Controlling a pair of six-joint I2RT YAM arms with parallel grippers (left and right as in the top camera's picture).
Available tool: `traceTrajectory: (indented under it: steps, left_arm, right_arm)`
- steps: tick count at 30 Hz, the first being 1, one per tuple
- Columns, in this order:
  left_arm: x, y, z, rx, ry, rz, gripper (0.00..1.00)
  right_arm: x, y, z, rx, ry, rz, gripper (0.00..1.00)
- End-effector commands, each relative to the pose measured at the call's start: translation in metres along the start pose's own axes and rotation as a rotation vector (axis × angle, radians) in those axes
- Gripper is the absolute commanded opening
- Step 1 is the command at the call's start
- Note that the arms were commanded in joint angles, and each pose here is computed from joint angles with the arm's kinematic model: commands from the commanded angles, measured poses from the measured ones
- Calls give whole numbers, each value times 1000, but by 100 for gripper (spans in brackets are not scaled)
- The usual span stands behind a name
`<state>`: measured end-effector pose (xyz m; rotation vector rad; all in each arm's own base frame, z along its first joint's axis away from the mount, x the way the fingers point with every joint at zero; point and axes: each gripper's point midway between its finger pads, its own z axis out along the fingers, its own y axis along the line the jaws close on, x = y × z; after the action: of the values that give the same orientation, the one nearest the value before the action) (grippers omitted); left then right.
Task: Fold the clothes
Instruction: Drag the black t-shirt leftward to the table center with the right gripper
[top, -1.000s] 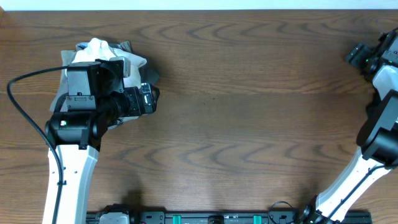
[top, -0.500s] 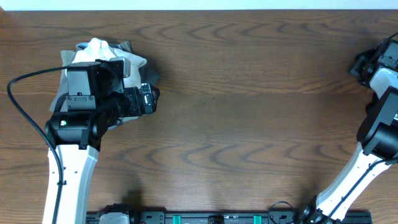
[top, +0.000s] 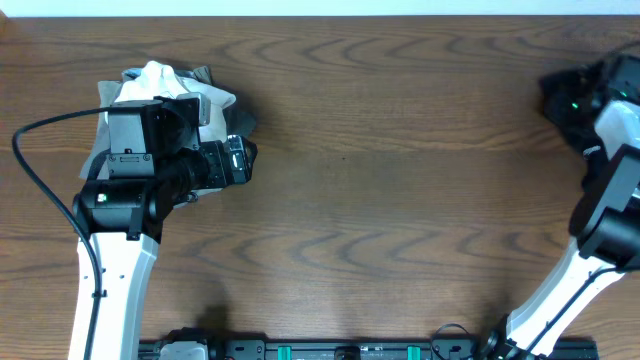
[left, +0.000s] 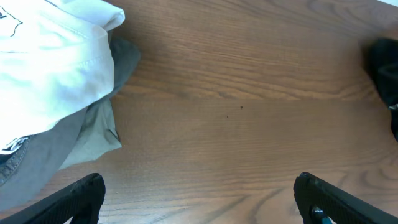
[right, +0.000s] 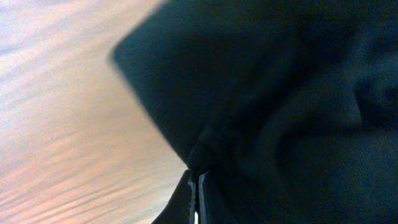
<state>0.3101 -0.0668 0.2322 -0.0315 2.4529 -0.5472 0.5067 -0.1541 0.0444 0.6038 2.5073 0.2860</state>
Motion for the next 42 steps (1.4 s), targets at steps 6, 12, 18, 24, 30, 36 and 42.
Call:
traceTrajectory:
  steps: [6, 12, 18, 24, 30, 36, 42]
  left_arm:
    - [-18, -7, -3, 19, -62, 38, 98]
    - [-31, -9, -5, 27, -112, 59, 98]
    - [-31, -9, -4, 25, -113, 71, 98]
    - [-28, -3, 11, 20, -69, 53, 98]
    - [-14, -11, 41, 39, 26, 69, 100]
    - [2, -16, 78, -13, 112, 137, 91]
    - [21, -28, 120, 11, 200, 190, 87]
  right_arm:
    - [79, 216, -50, -384, 172, -307, 1]
    - [196, 312, -63, -476, 372, -567, 1]
    - [274, 354, -75, -425, 392, -882, 13]
    - [232, 347, -89, -332, 256, -847, 49]
    - [144, 291, -91, -249, 159, -565, 68]
    - [111, 231, -59, -230, 211, -369, 69]
    - [137, 202, -24, -245, 378, -261, 61]
